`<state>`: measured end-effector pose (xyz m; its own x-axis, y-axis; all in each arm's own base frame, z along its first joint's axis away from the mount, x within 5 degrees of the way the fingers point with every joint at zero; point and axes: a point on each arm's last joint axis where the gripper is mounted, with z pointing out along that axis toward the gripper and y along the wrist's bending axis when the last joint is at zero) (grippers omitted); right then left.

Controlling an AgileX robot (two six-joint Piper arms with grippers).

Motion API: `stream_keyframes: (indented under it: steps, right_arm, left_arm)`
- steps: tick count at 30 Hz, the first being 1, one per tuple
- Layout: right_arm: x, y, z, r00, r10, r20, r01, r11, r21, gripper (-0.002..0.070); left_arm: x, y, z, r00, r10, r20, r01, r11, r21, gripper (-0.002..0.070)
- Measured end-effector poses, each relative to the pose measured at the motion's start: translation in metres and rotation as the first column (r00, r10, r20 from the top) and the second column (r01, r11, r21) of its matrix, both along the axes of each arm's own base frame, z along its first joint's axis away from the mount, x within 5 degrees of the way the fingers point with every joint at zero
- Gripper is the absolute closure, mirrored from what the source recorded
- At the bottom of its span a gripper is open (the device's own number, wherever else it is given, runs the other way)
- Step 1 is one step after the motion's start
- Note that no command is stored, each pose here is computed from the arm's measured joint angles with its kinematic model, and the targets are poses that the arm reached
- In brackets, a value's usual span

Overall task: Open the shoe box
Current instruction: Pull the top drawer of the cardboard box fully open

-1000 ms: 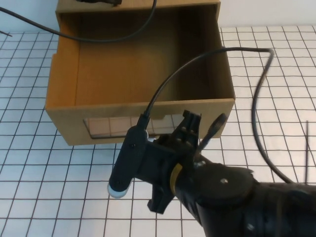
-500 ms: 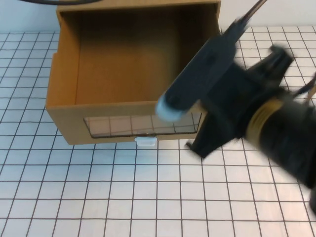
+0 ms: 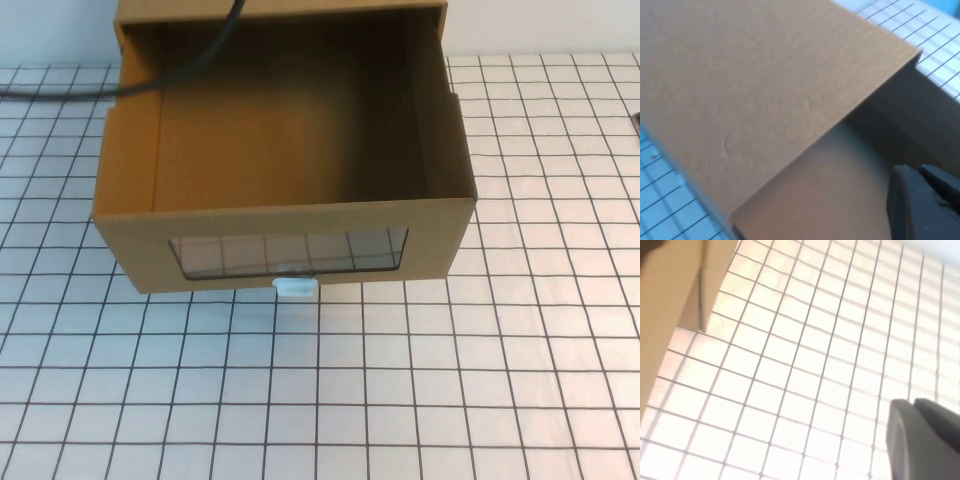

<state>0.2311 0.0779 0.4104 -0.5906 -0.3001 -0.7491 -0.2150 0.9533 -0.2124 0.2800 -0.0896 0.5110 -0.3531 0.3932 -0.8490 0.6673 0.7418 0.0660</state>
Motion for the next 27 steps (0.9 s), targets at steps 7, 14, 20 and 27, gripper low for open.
stream_keyframes:
  steps: [7,14,20,27]
  right_arm:
    - [-0.036,-0.044,0.019,0.999,-0.012,0.040,0.004,0.981,0.192,0.0689]
    - [-0.087,-0.053,-0.022,0.992,-0.043,0.118,0.003,0.947,0.321,0.0689]
    - [-0.130,-0.057,-0.077,0.957,-0.094,0.274,-0.027,0.912,0.408,0.0689]
    - [-0.171,-0.062,-0.133,0.901,-0.138,0.411,-0.073,0.887,0.456,0.0689]
  left_arm:
    - [-0.044,0.015,-0.030,0.981,0.075,0.178,-0.077,0.997,0.001,0.0677]
    - [-0.093,0.032,-0.076,0.908,0.198,0.368,-0.171,0.980,-0.105,0.0677]
    - [-0.144,0.052,-0.125,0.818,0.337,0.467,-0.268,0.940,-0.209,0.0677]
    - [-0.203,0.071,-0.194,0.724,0.429,0.540,-0.323,0.903,-0.284,0.0677]
